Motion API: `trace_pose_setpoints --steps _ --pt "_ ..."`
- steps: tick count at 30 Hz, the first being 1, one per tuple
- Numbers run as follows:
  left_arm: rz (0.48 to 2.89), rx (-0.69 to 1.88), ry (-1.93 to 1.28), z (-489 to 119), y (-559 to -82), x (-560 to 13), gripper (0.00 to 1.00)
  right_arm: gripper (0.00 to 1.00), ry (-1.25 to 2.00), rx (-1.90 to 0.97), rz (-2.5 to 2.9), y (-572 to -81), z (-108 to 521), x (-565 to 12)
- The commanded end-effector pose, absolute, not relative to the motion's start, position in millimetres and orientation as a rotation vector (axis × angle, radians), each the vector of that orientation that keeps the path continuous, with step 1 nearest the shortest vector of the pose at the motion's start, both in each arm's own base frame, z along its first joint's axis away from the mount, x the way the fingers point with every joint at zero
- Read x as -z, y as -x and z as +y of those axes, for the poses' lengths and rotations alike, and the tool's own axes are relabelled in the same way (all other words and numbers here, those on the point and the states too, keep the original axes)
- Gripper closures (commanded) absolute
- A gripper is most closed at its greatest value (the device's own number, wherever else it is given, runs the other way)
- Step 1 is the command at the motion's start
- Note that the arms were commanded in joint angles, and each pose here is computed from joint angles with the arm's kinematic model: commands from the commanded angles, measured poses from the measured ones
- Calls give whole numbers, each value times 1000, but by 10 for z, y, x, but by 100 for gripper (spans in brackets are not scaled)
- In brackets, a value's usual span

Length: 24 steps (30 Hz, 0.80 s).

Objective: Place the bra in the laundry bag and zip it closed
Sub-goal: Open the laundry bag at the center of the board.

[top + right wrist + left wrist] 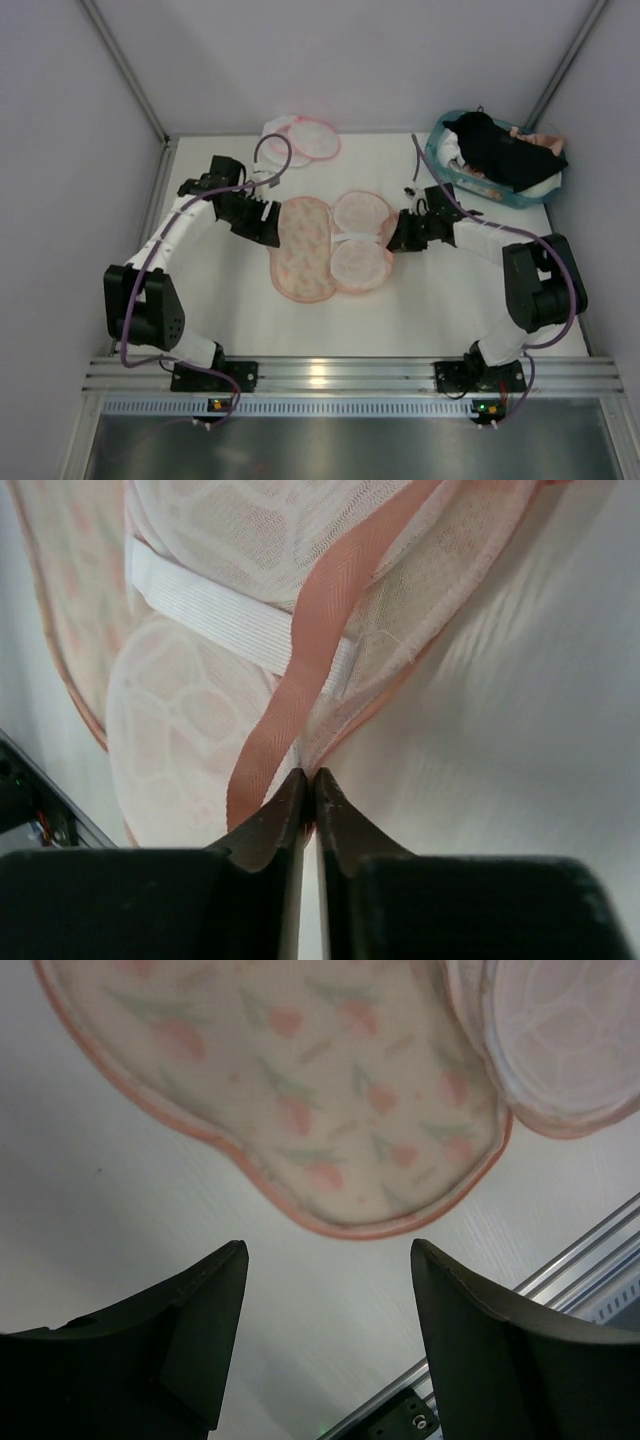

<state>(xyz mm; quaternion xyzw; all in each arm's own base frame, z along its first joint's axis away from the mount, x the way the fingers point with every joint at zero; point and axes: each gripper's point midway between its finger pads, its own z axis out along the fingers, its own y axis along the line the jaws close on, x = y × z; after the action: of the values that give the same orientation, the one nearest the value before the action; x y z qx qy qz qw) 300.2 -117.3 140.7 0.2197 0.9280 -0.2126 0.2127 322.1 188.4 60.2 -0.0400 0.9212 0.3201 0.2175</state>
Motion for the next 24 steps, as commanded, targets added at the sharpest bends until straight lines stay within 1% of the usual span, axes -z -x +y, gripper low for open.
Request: trace_pose_setpoints --steps 1,4,5,7,10,14,16,20,23,24 --pt "2524 583 -667 -1401 -3165 -1455 28 88 231 -887 2474 -3156 1951 -812" --pt "2564 585 -702 -1507 -3159 -1279 31 72 206 -779 2485 -3244 1717 -862" --pt "2580 592 -700 -1526 -3151 -1229 32 57 188 -729 2491 -3284 1616 -863" --pt "2629 595 -688 -1537 -3153 -1088 34 39 171 -639 2489 -3360 1399 -949" --pt "2692 596 -669 -1528 -3161 -901 37 39 177 -603 2439 -3405 1272 -1122" --pt "2753 605 -641 -1538 -3161 -690 40 42 251 -877 2326 -3276 1638 -1425" --pt "2784 607 -629 -1539 -3160 -591 41 44 323 -965 2293 -3217 1892 -1499" --pt "2842 552 -591 -1472 -3173 -444 42 46 406 -1040 2289 -3171 2281 -1446" --pt "2869 496 -565 -1380 -3171 -381 44 47 440 -1033 2344 -3178 2444 -1217" --pt "2870 471 -557 -1341 -3171 -387 44 47 440 -1020 2391 -3197 2454 -1052"
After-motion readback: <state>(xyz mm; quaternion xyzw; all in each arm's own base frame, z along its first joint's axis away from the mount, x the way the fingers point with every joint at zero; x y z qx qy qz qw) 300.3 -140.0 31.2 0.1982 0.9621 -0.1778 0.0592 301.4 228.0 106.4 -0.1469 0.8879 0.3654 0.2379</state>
